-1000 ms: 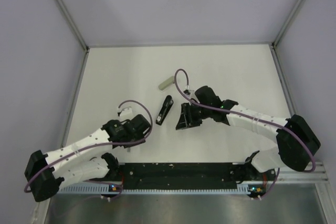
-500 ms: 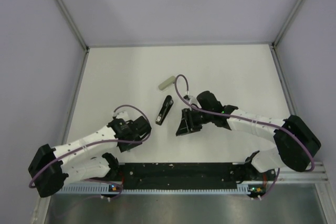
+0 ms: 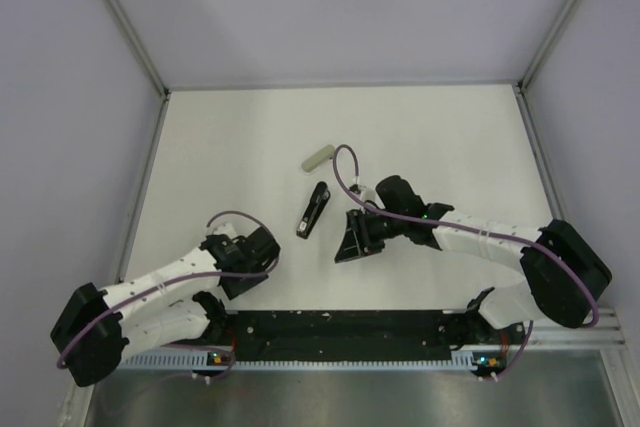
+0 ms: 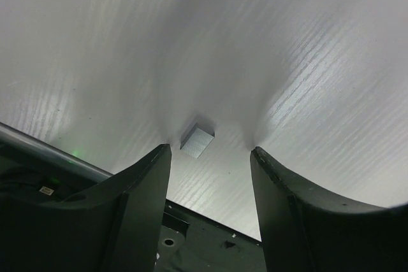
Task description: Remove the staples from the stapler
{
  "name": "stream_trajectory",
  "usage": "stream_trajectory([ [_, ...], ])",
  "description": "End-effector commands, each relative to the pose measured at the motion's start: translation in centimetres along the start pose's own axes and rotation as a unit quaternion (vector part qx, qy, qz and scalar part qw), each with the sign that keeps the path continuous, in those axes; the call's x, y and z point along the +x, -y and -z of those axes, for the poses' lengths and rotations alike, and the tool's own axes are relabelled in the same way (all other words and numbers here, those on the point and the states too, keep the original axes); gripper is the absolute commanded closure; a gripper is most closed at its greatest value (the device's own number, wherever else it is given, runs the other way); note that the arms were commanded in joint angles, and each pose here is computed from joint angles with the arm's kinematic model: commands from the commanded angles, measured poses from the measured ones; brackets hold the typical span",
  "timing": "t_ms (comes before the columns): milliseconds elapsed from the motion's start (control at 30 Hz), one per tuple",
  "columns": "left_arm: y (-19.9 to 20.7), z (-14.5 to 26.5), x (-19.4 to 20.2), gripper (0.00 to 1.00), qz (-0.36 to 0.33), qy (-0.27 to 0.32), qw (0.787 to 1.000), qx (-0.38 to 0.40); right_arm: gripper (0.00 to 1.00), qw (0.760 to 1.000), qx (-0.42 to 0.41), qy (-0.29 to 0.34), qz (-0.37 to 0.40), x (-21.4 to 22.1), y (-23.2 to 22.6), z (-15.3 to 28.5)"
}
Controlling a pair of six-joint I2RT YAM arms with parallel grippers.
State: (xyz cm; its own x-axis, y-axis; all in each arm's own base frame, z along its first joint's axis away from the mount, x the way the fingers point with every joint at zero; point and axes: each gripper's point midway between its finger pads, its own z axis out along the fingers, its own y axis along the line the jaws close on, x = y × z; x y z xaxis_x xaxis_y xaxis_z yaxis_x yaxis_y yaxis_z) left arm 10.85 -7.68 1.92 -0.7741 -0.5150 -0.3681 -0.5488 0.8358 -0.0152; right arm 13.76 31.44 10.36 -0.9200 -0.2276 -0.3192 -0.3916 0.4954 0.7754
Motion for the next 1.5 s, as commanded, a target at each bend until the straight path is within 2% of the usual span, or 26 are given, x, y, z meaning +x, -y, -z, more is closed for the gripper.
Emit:
stream_trajectory([
  [0,1.2,-0.5,0.1,0.41,0.035,-0.004,0.999,0.013,0.58,0.999,-0.028,0.011,0.023,-0.4,-1.4,0.2],
  [233,1.1,-1.2,0.2,0.40,0.038,-0.007,0.999,0.002,0.58,0.999,-0.030,0.007,0.019,-0.3,-1.3,0.1],
  [533,0.7,-1.4,-0.2,0.50,0.046,-0.002,0.999,-0.004,0.58,0.999,-0.030,0.004,0.018,-0.2,-1.3,0.0],
  [900,1.2,-1.5,-0.7,0.79,0.035,0.000,0.999,-0.005,0.58,0.999,-0.032,-0.001,0.017,0.0,-1.2,0.0],
  [1167,2.1,-1.5,-0.9,0.96,0.022,0.001,1.000,0.005,0.58,0.999,-0.030,-0.002,0.015,0.1,-1.0,-0.1],
  [1233,2.3,-1.5,-1.0,0.93,0.020,0.001,1.000,0.007,0.58,0.999,-0.029,-0.002,0.014,0.1,-1.0,-0.1],
  [1333,2.1,-1.5,-1.1,0.72,0.016,0.000,1.000,-0.002,0.58,0.999,-0.030,-0.002,0.015,0.1,-1.0,-0.2],
  [1367,2.2,-1.5,-1.1,0.69,0.016,0.000,1.000,-0.003,0.58,0.999,-0.029,-0.003,0.013,0.1,-0.9,-0.2],
  [1467,2.4,-1.5,-1.2,0.64,0.008,0.002,1.000,0.001,0.58,0.999,-0.030,-0.003,0.014,0.1,-1.0,-0.2],
])
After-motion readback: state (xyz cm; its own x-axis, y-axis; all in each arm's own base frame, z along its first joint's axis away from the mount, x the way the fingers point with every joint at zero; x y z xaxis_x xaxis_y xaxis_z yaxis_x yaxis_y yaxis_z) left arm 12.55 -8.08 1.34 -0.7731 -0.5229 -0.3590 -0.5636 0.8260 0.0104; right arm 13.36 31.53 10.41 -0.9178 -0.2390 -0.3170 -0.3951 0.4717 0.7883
